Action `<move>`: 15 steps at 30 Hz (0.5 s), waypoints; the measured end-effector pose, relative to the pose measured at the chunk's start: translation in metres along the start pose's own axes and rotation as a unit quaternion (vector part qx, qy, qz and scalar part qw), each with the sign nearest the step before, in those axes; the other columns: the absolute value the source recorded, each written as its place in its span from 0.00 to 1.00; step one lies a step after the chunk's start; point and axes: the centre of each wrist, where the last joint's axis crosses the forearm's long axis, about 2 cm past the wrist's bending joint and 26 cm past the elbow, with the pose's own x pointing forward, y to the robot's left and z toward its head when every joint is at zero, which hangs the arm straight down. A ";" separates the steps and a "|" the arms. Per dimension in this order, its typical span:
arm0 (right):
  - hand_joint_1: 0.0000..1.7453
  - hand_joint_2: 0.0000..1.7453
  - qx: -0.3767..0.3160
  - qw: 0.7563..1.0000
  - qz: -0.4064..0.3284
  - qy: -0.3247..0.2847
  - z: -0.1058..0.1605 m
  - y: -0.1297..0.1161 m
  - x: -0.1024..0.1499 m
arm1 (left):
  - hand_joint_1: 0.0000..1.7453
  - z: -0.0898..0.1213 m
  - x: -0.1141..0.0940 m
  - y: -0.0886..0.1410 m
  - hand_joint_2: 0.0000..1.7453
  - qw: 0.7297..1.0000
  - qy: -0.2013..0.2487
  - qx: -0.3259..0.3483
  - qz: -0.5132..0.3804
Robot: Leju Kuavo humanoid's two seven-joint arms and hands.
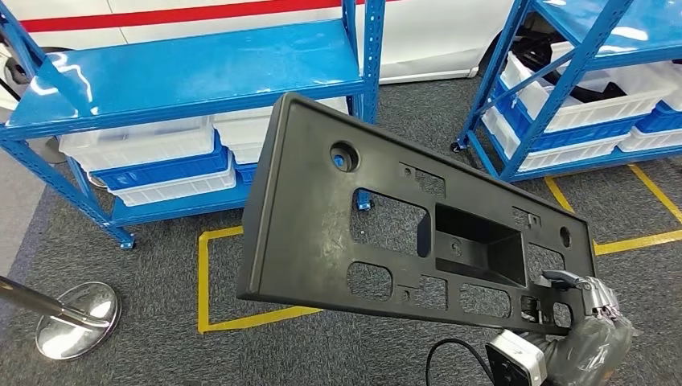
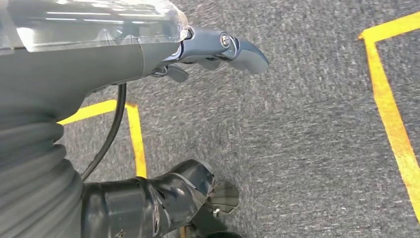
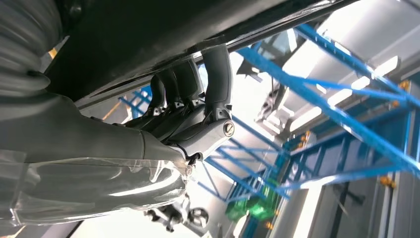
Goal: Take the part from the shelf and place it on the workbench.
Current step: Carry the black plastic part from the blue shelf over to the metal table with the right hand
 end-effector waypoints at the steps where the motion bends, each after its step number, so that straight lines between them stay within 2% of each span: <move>1: 1.00 1.00 -0.003 1.000 0.001 0.001 0.000 -0.001 0.000 | 0.00 0.000 0.000 0.001 1.00 1.000 0.000 0.001 0.000; 15: 1.00 1.00 -0.013 1.000 0.013 0.007 0.001 -0.009 -0.005 | 0.00 0.000 0.001 -0.001 1.00 1.000 -0.001 0.000 0.001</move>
